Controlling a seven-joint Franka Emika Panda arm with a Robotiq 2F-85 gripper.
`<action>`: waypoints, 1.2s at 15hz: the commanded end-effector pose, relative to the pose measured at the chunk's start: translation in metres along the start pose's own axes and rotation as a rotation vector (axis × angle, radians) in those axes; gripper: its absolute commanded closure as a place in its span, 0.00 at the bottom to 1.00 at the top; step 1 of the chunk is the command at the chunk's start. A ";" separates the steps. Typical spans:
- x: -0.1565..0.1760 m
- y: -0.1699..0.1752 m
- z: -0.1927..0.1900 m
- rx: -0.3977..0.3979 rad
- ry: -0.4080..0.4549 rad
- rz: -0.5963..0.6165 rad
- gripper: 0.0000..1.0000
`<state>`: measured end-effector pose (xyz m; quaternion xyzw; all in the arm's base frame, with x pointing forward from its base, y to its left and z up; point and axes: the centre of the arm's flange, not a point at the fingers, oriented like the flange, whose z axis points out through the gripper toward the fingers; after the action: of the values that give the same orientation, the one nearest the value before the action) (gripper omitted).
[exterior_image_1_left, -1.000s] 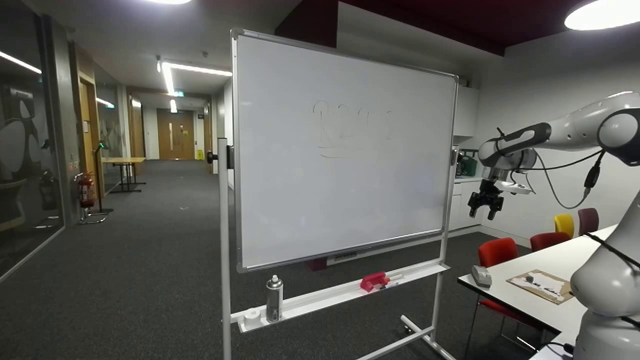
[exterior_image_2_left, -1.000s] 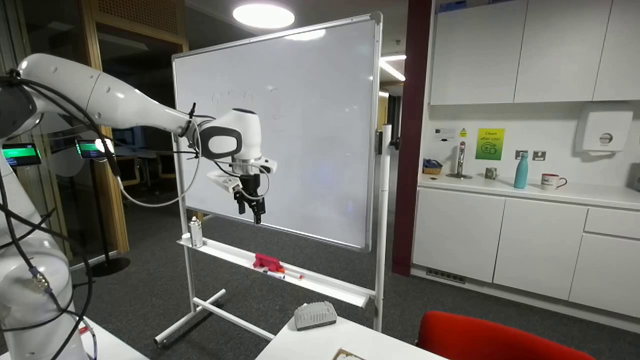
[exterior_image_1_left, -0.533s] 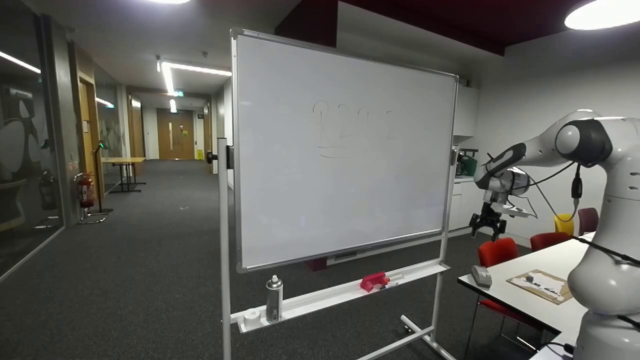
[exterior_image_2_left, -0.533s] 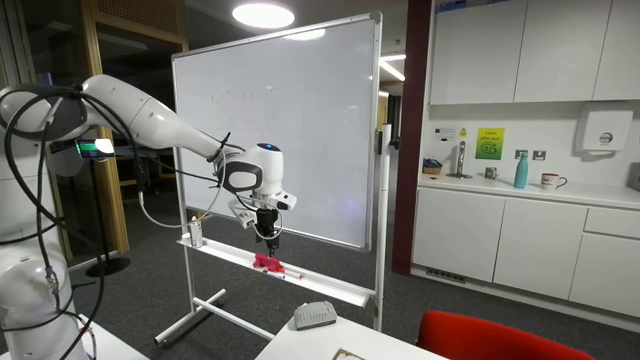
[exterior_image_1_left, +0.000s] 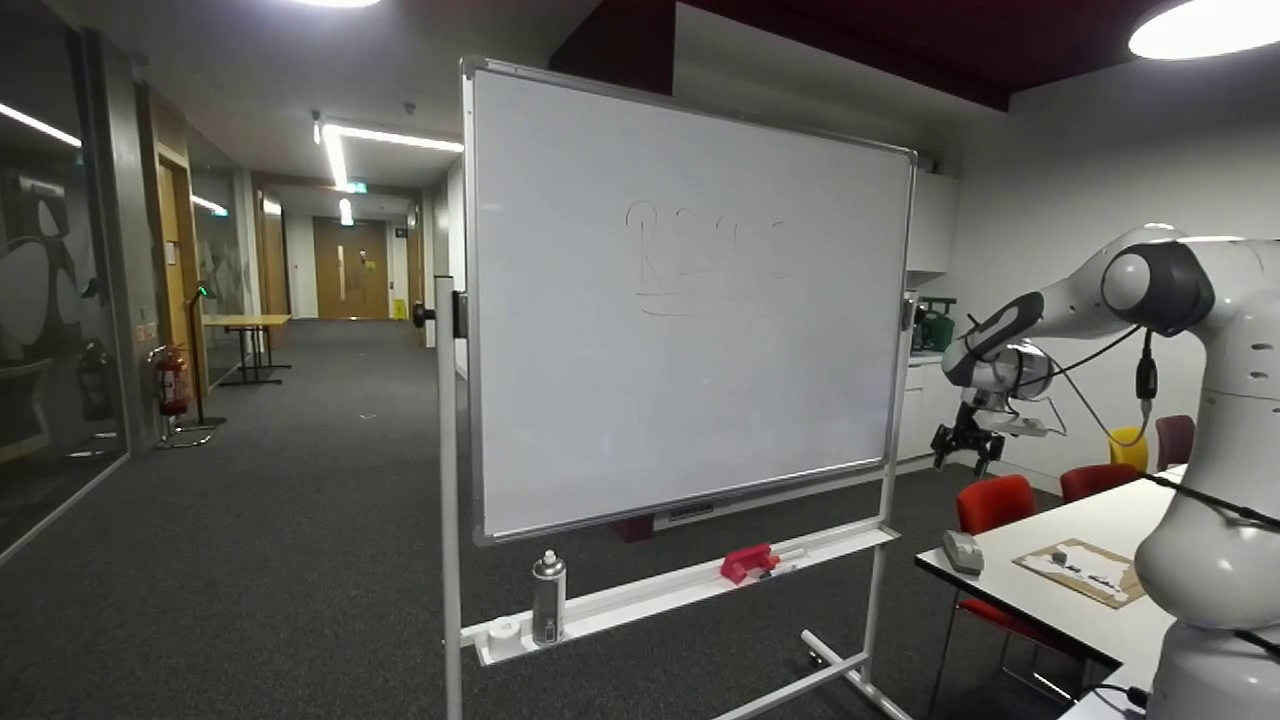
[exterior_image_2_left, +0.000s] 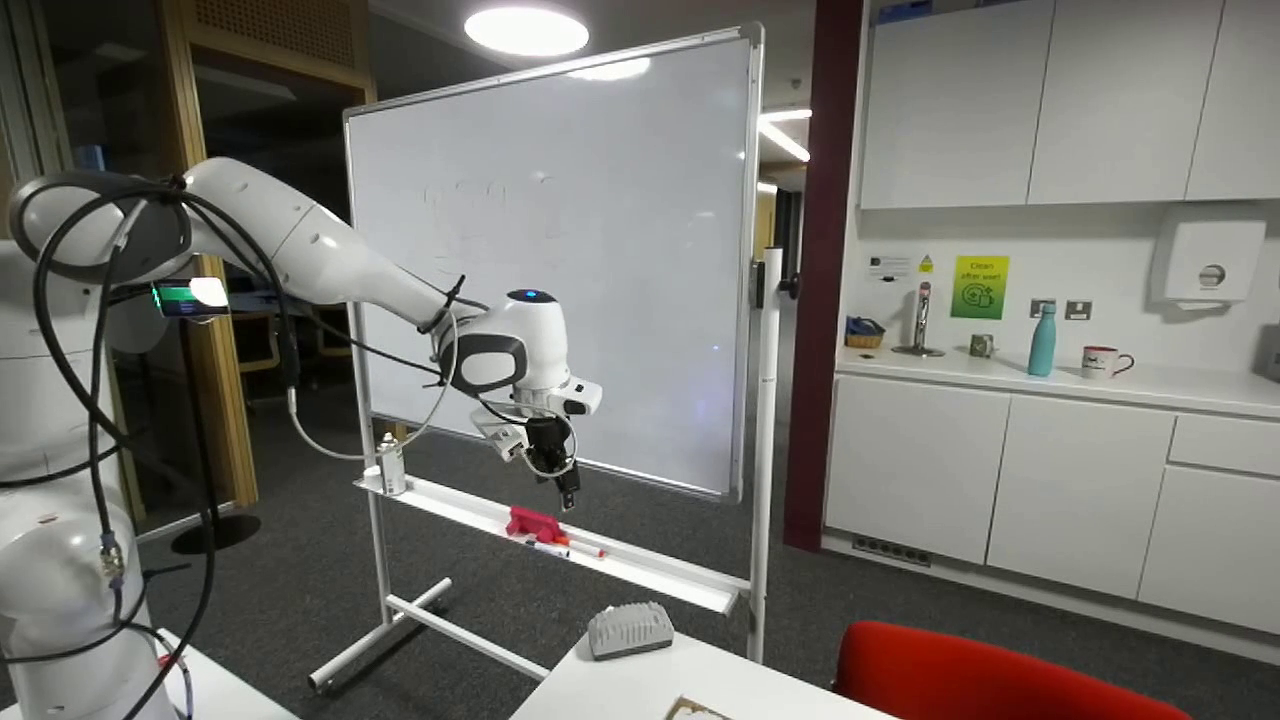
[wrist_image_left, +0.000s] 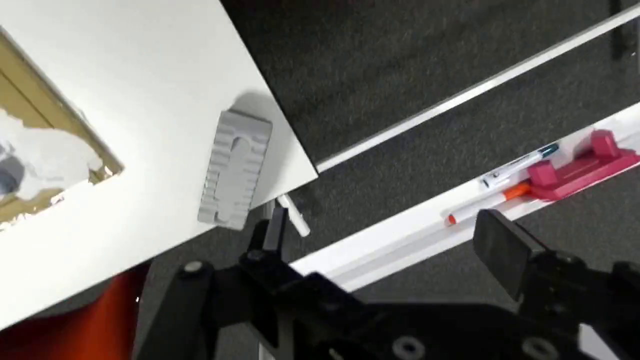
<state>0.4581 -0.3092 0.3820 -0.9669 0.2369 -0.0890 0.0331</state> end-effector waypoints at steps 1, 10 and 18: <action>0.005 0.004 0.033 -0.094 0.182 -0.032 0.00; 0.016 0.038 0.134 -0.158 0.103 0.242 0.00; 0.040 0.068 0.141 -0.178 0.049 0.377 0.00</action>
<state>0.4769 -0.3658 0.2438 -0.9067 0.4084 -0.0957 -0.0443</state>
